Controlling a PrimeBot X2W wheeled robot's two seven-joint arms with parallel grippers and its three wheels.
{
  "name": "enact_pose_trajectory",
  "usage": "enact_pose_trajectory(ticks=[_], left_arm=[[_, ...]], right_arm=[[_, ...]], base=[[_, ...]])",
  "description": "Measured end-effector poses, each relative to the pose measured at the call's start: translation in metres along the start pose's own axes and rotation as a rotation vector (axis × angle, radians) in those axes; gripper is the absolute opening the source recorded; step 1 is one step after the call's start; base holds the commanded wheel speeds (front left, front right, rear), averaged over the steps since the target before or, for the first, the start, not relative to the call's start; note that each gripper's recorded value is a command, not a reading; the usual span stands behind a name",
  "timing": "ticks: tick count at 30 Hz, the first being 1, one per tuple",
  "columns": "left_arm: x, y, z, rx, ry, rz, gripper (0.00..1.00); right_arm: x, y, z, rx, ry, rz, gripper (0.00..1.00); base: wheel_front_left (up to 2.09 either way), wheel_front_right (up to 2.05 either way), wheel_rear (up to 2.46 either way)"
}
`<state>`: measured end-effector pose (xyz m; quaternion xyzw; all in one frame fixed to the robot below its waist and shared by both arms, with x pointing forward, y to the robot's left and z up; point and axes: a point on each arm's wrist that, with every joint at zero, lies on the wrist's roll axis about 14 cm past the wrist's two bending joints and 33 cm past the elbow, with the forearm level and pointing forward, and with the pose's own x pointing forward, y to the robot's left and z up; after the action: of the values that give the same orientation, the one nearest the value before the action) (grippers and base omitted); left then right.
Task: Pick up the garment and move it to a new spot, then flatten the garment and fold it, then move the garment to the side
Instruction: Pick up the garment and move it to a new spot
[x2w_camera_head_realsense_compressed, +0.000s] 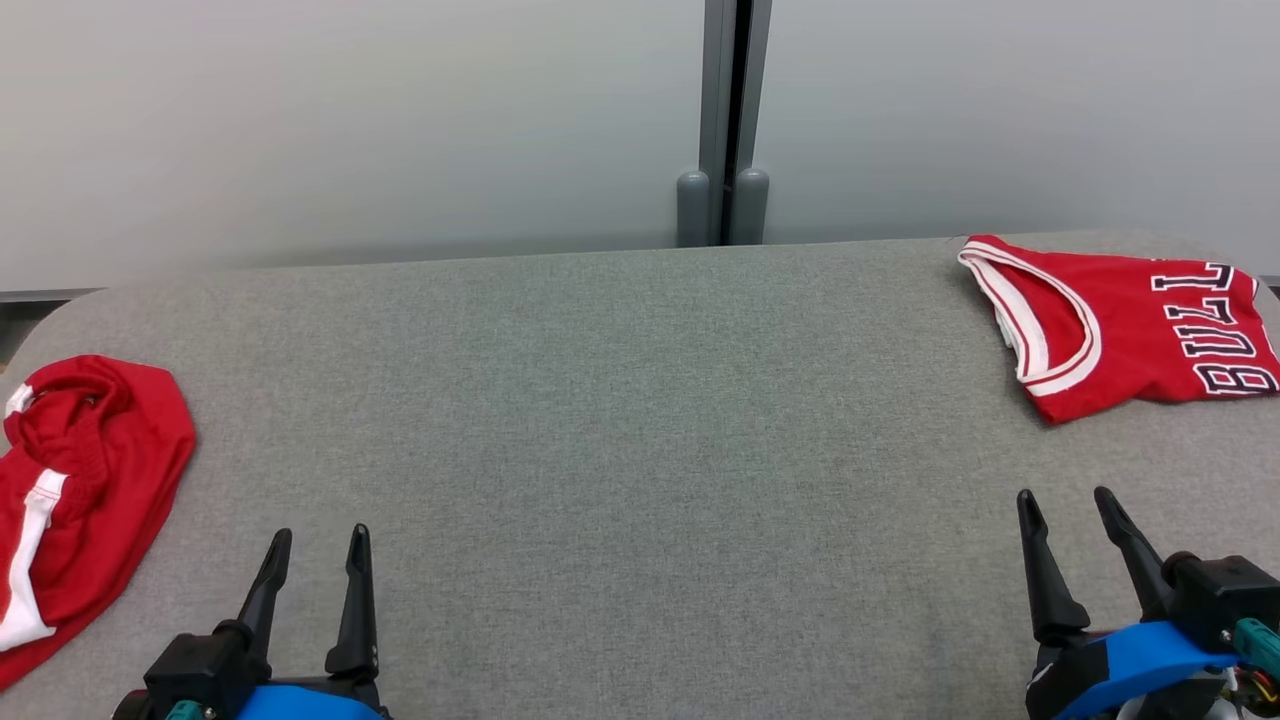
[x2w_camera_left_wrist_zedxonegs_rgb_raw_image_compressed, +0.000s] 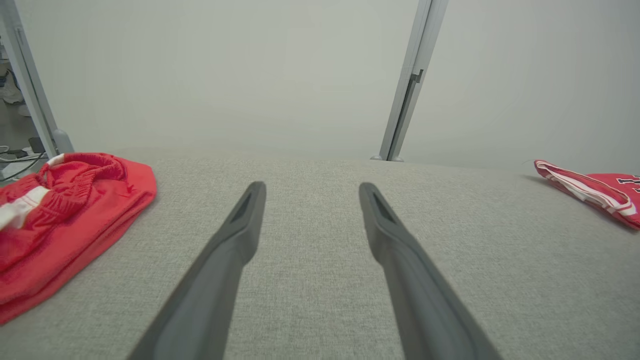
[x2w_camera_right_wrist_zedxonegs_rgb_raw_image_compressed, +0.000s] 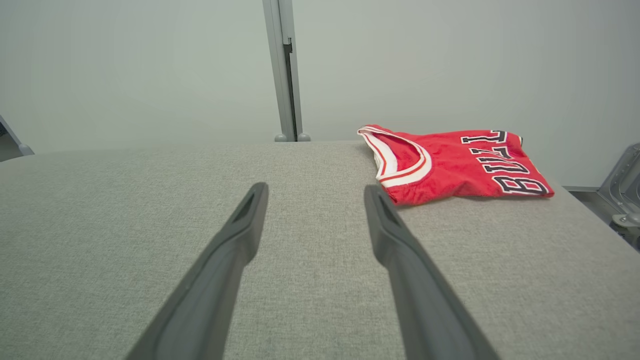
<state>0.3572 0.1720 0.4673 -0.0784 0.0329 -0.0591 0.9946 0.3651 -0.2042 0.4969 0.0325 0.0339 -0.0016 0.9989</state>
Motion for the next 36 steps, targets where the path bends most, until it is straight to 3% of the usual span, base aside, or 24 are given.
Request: enact_pose_trajectory(ticks=[13,36], left_arm=[[-0.025,0.028,0.009,-0.001,-0.029,0.108,1.0],[-0.14,0.108,0.025,-0.003,-0.088,0.475,1.0]], right_arm=[[0.016,0.037,-0.002,-0.019,-0.009,0.11,1.0],[0.039,0.181,-0.012,-0.023,0.021,0.512,1.0]], base=[[0.0,0.0,0.0],[0.0,0.0,0.0]])
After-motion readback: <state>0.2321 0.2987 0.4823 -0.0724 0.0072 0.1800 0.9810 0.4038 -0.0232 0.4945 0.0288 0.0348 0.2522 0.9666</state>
